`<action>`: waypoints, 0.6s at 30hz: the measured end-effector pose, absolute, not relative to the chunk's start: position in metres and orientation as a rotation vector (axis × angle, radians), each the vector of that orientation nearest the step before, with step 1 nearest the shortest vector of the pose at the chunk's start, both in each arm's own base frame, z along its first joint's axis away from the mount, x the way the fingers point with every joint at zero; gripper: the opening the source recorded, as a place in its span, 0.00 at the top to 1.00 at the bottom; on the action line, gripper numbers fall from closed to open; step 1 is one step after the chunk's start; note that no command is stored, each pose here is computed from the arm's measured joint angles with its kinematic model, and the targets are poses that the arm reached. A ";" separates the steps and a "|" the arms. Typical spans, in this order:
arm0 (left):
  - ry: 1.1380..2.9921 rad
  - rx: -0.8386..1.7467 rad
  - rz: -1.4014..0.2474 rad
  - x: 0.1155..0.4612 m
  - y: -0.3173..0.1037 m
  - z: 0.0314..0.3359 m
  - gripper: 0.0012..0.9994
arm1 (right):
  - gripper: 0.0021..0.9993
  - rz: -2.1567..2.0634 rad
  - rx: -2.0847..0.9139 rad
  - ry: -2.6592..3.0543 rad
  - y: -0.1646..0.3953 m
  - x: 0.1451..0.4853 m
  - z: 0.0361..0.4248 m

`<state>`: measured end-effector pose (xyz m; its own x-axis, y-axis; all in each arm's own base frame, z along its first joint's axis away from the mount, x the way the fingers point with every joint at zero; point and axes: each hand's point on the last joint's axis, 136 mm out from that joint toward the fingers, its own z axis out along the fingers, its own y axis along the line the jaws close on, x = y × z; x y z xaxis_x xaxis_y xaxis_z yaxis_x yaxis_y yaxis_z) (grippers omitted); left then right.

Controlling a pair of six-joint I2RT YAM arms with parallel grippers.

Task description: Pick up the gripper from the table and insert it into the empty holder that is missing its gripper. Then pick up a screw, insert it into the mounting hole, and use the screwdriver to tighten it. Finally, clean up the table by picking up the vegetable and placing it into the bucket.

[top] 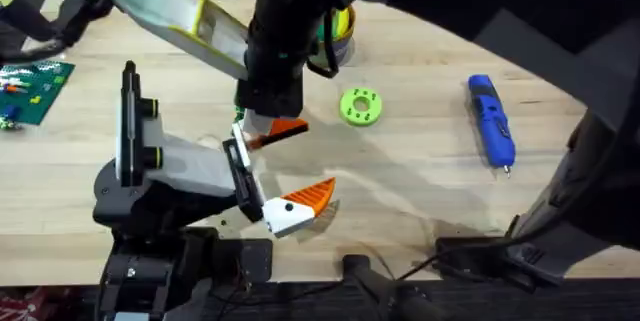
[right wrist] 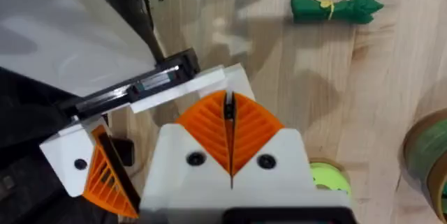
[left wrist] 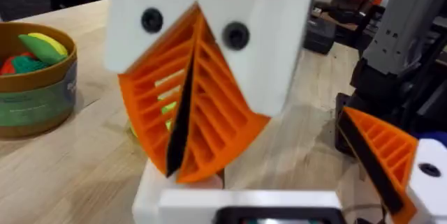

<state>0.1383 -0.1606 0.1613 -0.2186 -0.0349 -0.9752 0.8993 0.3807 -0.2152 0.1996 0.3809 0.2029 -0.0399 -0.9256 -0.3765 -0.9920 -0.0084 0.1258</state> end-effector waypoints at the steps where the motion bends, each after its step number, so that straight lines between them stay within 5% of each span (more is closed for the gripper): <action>1: 1.535 0.806 -1.062 0.138 -0.161 0.161 0.01 | 0.99 0.535 -2.045 2.072 0.380 0.199 0.203; 18: 1.528 0.827 -1.086 0.133 -0.163 0.161 0.01 | 1.00 0.535 -2.107 2.037 0.375 0.195 0.202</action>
